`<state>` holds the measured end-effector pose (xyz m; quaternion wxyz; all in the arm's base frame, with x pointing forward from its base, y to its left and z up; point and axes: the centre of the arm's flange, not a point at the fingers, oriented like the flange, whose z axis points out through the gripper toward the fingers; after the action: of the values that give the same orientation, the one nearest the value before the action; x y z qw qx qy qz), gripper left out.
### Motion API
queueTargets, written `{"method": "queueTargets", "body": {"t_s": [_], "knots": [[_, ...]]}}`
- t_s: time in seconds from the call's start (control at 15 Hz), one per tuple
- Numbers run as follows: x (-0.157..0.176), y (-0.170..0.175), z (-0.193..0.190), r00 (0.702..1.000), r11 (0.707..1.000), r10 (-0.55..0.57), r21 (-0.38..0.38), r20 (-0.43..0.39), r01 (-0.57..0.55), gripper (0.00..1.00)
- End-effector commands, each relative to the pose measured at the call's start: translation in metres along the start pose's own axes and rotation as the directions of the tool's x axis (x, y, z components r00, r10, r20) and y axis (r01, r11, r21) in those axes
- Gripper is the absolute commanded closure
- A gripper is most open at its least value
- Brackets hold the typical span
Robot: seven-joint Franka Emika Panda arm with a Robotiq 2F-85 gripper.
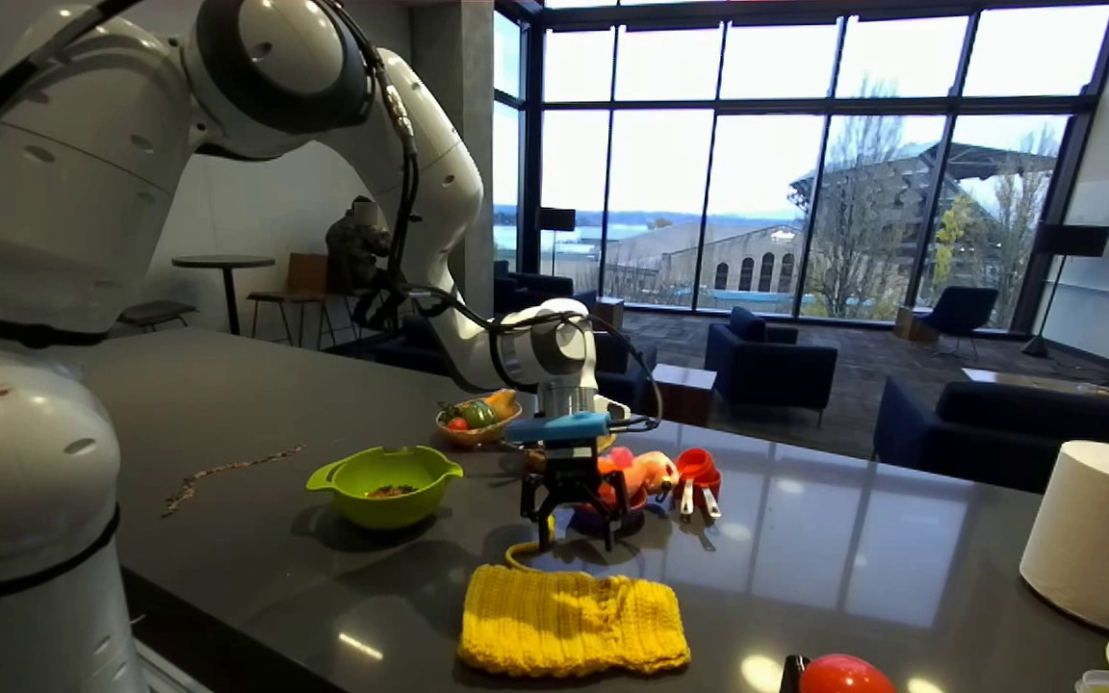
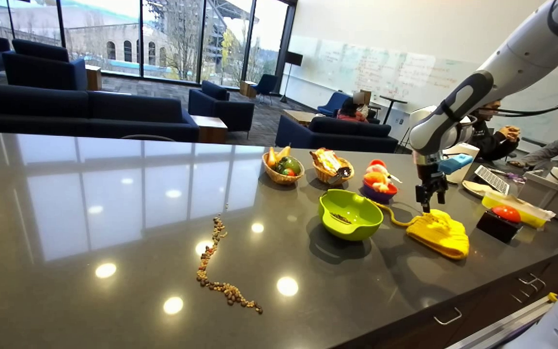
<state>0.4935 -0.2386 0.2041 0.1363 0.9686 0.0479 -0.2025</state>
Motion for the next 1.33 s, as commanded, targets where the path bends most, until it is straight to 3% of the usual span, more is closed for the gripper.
{"method": "queueTargets", "body": {"t_s": [0.0, 0.33, 0.6, 1.27], "knots": [[-0.009, -0.007, -0.006, 0.999, 0.999, -0.033, 0.015, -0.030, 0.034, 0.00], [0.001, -0.017, 0.003, 0.998, 0.999, -0.042, 0.017, -0.045, 0.042, 0.00], [-0.003, -0.022, 0.011, 0.999, 0.999, -0.041, 0.021, -0.009, 0.041, 0.00], [-0.011, 0.002, 0.031, 0.999, 0.999, 0.025, 0.036, 0.027, -0.026, 0.00]]}}
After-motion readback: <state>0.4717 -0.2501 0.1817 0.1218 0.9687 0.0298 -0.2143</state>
